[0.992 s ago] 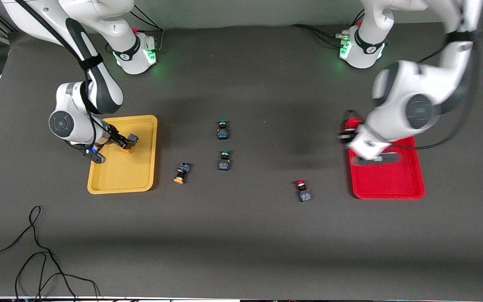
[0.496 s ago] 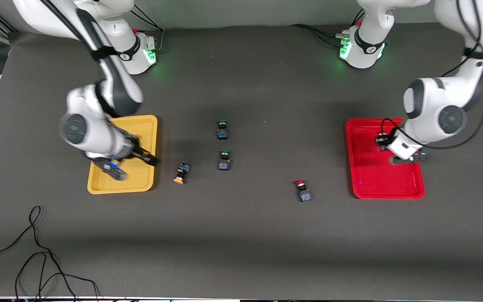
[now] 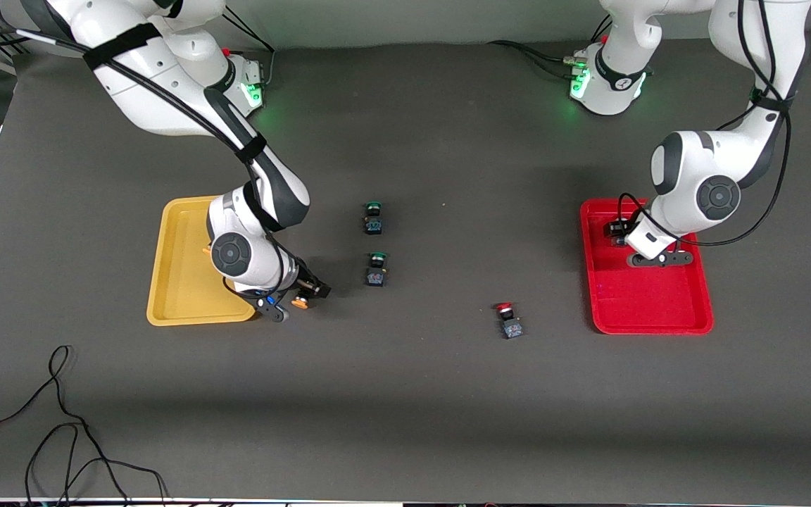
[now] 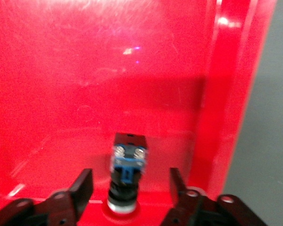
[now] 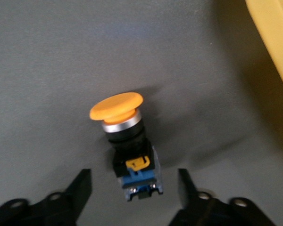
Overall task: Place red and yellow buttons in trays
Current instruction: 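Grasp second yellow button with the right gripper while the left gripper grasps red, then release the right gripper's yellow button in tray while the left gripper lifts red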
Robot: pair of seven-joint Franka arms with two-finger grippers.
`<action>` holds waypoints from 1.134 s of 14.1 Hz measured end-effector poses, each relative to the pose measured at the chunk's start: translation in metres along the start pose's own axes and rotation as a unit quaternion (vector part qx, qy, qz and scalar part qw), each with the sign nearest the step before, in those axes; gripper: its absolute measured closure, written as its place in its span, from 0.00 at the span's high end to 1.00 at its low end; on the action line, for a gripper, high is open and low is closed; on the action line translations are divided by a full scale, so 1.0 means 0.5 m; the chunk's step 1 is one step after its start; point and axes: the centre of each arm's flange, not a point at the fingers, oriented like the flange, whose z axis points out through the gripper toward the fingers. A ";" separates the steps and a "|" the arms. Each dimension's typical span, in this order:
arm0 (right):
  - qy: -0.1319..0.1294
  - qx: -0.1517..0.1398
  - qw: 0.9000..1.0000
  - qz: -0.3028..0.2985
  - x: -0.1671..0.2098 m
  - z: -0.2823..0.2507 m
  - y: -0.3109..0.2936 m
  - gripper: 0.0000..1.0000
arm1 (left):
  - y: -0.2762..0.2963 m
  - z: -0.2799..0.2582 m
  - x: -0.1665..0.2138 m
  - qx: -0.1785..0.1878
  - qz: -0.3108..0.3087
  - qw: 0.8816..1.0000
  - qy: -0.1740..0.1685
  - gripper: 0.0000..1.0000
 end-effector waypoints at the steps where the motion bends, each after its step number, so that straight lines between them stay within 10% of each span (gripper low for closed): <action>1: 0.001 0.000 1.000 0.001 0.003 -0.002 0.001 0.62 | 0.018 -0.047 0.012 0.000 -0.001 1.000 -0.004 0.90; 4: 0.003 0.002 1.000 0.005 0.014 -0.007 0.005 0.33 | 0.134 -0.251 0.077 0.000 -0.017 1.000 0.013 1.00; 7: 0.000 -0.007 1.000 0.013 0.034 -0.071 0.016 0.33 | 0.314 -0.351 0.165 -0.005 -0.069 0.997 0.038 1.00; 11: 0.006 -0.017 1.000 0.022 0.105 -0.292 0.138 0.33 | 0.520 -0.202 0.266 -0.007 -0.137 0.990 0.038 0.99; 16: 0.007 -0.033 0.999 0.005 0.174 -0.172 0.309 0.33 | 0.578 -0.042 0.306 -0.024 -0.148 0.987 0.064 0.98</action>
